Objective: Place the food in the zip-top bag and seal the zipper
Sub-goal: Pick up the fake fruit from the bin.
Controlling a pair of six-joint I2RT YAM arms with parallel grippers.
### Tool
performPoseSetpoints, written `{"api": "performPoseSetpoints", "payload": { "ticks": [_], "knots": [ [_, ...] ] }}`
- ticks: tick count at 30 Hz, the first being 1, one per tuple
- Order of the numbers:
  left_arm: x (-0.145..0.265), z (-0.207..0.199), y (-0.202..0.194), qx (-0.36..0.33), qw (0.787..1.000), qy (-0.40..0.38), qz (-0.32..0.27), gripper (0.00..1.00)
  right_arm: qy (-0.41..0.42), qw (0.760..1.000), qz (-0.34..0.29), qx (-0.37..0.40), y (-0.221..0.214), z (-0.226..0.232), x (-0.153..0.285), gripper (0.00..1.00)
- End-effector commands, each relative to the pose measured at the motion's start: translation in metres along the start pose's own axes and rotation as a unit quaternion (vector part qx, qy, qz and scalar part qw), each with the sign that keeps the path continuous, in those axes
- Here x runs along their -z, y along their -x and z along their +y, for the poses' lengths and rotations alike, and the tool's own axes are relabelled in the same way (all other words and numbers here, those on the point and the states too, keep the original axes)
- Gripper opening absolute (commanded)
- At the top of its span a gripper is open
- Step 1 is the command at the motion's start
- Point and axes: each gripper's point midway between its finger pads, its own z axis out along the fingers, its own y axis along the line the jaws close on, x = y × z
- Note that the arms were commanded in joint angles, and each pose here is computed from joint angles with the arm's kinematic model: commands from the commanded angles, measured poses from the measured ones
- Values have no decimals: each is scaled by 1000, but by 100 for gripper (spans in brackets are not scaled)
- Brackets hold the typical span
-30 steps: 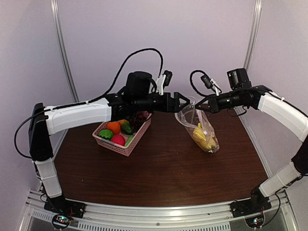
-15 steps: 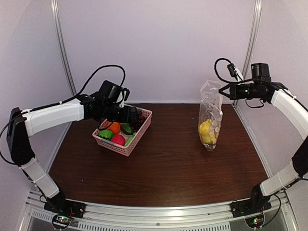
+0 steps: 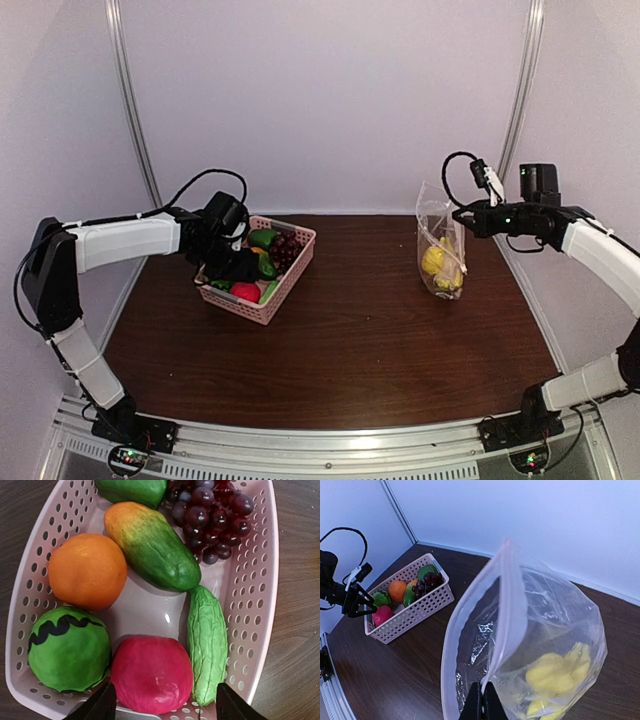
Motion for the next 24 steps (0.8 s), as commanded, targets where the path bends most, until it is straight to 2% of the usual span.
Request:
{"api": "performPoseSetpoints", "payload": {
  "ticks": [1,6,13,19,24],
  "knots": [
    [-7,-5,-7,-10,999,-5,31,71,15,1000,21,0,-34,-4,-19,0],
    [-13,1,-15,-9,999,12,47,76,35,999,21,0,-46,4,-20,0],
    [-36,-1,-25,-13,996,14,81,75,38,999,15,4,-50,7,-17,0],
    [-43,-5,-19,-21,996,10,84,65,36,999,11,8,-49,7,-15,0],
    [-21,-11,0,-23,998,4,60,58,32,999,12,13,-43,8,-11,0]
  ]
}}
